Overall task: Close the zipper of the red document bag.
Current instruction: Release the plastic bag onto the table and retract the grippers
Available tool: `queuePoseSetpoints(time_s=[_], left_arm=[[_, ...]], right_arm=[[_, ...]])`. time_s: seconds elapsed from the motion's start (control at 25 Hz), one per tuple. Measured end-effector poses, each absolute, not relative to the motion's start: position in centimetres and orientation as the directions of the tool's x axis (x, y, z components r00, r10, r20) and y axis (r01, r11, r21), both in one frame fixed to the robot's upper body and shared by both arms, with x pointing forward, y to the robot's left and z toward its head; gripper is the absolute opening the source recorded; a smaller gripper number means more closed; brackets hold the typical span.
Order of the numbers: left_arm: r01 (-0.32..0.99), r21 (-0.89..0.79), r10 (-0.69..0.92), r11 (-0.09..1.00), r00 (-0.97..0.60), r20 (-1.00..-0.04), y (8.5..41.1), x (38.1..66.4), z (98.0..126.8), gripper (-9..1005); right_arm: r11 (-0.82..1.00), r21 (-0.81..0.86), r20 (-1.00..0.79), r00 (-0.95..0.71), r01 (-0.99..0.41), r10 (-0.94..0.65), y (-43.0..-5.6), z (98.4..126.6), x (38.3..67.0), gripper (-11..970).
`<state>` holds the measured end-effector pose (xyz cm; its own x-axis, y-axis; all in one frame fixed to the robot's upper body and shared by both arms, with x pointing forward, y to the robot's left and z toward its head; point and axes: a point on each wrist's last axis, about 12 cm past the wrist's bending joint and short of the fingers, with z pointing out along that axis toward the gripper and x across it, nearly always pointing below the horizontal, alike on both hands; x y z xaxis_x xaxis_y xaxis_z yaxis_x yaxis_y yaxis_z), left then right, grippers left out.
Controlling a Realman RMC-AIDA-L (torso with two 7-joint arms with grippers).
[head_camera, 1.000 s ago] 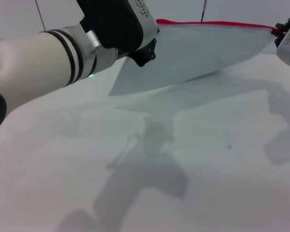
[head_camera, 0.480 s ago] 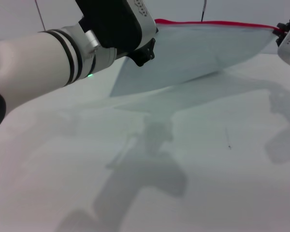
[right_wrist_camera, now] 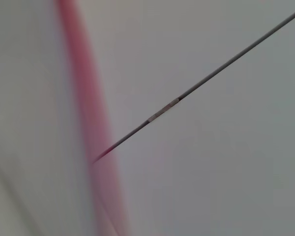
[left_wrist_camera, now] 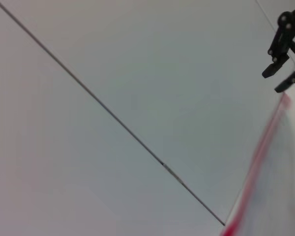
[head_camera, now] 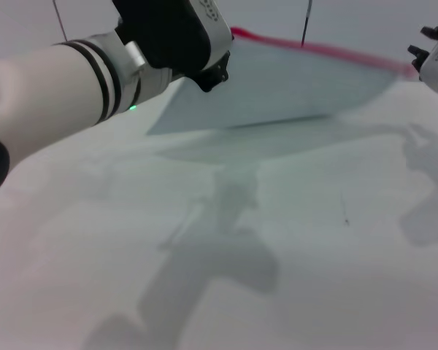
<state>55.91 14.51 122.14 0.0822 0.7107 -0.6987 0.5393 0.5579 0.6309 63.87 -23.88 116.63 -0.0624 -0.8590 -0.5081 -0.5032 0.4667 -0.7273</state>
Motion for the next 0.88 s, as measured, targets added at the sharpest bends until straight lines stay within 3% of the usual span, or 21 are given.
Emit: queuePoseSetpoints(time_s=[0.16, 0.28, 0.48, 0.56, 0.68, 0.88], left_arm=[[0.526, 0.610, 0.686, 0.592, 0.068, -0.724, 14.8, 56.3, 122.0, 133], [0.524, 0.596, 0.672, 0.609, 0.059, -0.738, 14.8, 56.5, 122.0, 192], [0.498, 0.537, 0.605, 0.681, 0.030, -0.795, 15.4, 57.0, 122.4, 290], [0.463, 0.500, 0.556, 0.732, 0.018, -0.831, 16.4, 57.5, 122.3, 329], [0.401, 0.438, 0.478, 0.804, 0.002, -0.879, 18.3, 58.5, 121.0, 573], [0.308, 0.338, 0.343, 0.889, 0.039, -0.938, 21.1, 59.1, 117.9, 805]], right_arm=[[0.479, -0.728, -0.518, -0.065, -0.491, -0.853, -23.7, 116.7, 63.8, 163], [0.491, -0.722, -0.529, -0.069, -0.488, -0.846, -23.7, 116.7, 63.6, 386], [0.559, -0.690, -0.608, -0.051, -0.460, -0.792, -23.3, 116.9, 62.7, 500], [0.617, -0.658, -0.673, -0.031, -0.432, -0.739, -22.9, 116.8, 62.1, 498], [0.723, -0.583, -0.782, 0.017, -0.370, -0.623, -22.0, 116.4, 60.9, 495], [0.859, -0.444, -0.896, 0.088, -0.255, -0.436, -20.2, 114.9, 58.8, 490]])
